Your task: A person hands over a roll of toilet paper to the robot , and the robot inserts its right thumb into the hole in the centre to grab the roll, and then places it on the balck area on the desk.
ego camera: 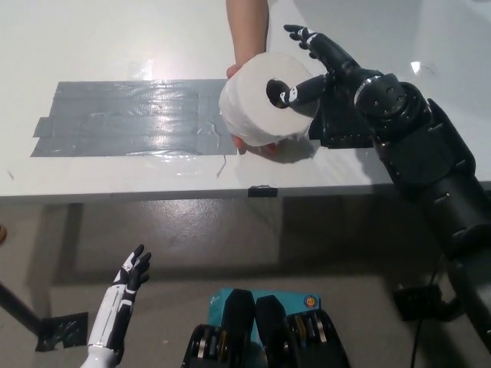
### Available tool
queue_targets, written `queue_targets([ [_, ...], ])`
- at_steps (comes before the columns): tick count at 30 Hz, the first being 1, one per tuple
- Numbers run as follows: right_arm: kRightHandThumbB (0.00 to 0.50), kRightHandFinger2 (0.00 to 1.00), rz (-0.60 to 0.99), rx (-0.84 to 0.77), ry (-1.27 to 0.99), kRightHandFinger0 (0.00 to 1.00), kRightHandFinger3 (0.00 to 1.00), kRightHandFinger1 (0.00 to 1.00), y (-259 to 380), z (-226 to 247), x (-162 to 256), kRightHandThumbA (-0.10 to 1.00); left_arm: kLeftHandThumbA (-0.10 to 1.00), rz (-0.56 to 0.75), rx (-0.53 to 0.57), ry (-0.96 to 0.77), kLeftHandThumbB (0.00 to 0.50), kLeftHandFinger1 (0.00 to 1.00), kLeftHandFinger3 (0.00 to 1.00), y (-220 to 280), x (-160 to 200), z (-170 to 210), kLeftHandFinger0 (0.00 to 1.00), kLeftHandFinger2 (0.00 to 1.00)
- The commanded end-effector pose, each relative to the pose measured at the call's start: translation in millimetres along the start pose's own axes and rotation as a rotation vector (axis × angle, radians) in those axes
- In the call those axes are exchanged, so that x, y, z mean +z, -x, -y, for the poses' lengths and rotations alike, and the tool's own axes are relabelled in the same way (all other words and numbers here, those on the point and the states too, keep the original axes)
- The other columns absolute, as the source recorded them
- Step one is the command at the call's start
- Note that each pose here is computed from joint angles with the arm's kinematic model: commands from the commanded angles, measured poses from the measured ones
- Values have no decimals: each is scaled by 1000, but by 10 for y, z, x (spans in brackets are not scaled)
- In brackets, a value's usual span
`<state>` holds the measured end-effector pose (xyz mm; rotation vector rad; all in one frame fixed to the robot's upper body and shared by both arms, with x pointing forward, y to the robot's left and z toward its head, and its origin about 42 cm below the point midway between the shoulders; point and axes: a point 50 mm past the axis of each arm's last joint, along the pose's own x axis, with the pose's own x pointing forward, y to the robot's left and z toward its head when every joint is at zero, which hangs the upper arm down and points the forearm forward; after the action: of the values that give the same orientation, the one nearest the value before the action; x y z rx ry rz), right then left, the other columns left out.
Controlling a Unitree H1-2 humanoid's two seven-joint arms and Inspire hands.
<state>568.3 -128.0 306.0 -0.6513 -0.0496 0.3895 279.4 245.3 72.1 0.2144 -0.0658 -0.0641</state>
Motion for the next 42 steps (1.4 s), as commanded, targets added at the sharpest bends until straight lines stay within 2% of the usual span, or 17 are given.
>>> queue_targets([
  [1, 375, 1000, 109, -61, 84, 1000, 1000, 1000, -41, 246, 425, 867, 1000, 42, -7, -14, 156, 1000, 1000, -28, 93, -25, 1000, 1000],
  [5, 406, 1000, 112, -42, 115, 1000, 1000, 1000, -66, 217, 522, 941, 1000, 41, -6, -5, 165, 1000, 1000, -21, 84, -19, 1000, 1000],
  [9, 412, 1000, 100, -32, 187, 1000, 1000, 1000, -113, 148, 609, 939, 1000, 42, -9, -5, 157, 1000, 1000, -10, 86, -9, 1000, 1000],
  [12, 408, 1000, 92, -9, 312, 1000, 1000, 1000, -171, 88, 705, 937, 1000, 48, -8, -13, 156, 1000, 1000, -16, 93, -7, 1000, 1000],
  [13, 424, 1000, 90, 4, 367, 1000, 1000, 1000, -195, 64, 732, 946, 1000, 47, -8, -8, 171, 1000, 1000, -19, 94, -4, 1000, 1000],
  [15, 435, 1000, 91, 21, 465, 1000, 1000, 1000, -236, 22, 779, 969, 1000, 48, -7, -1, 169, 1000, 1000, -25, 97, 1, 1000, 1000],
  [17, 419, 1000, 84, 35, 489, 1000, 1000, 1000, -262, 0, 829, 920, 1000, 49, -11, -3, 158, 1000, 1000, -38, 105, 1, 1000, 1000],
  [18, 425, 1000, 84, 40, 511, 1000, 1000, 1000, -281, -21, 862, 896, 1000, 49, -11, 0, 156, 1000, 1000, -44, 116, -1, 1000, 1000],
  [22, 448, 1000, 62, 76, 634, 1000, 1000, 1000, -342, -111, 984, 915, 1000, 53, -18, -3, 156, 1000, 1000, -52, 138, -5, 1000, 1000],
  [26, 430, 1000, 32, 86, 728, 1000, 1000, 1000, -370, -165, 1008, 910, 1000, 70, -21, -18, 157, 1000, 1000, -85, 159, -2, 1000, 1000],
  [28, 398, 1000, 11, 93, 763, 1000, 1000, 1000, -378, -190, 997, 883, 1000, 68, -18, -10, 157, 1000, 1000, -91, 176, -1, 1000, 1000],
  [31, 406, 1000, -14, 100, 783, 1000, 1000, 1000, -386, -206, 972, 879, 1000, 70, -23, 3, 149, 1000, 1000, -91, 191, -4, 1000, 1000],
  [32, 423, 1000, -21, 99, 788, 1000, 1000, 1000, -387, -207, 953, 895, 1000, 75, -26, -1, 140, 1000, 1000, -96, 197, -4, 1000, 1000],
  [42, 415, 1000, -60, 103, 783, 1000, 1000, 1000, -390, -140, 934, 925, 1000, 79, -22, -12, 138, 1000, 1000, -117, 213, 22, 1000, 1000],
])
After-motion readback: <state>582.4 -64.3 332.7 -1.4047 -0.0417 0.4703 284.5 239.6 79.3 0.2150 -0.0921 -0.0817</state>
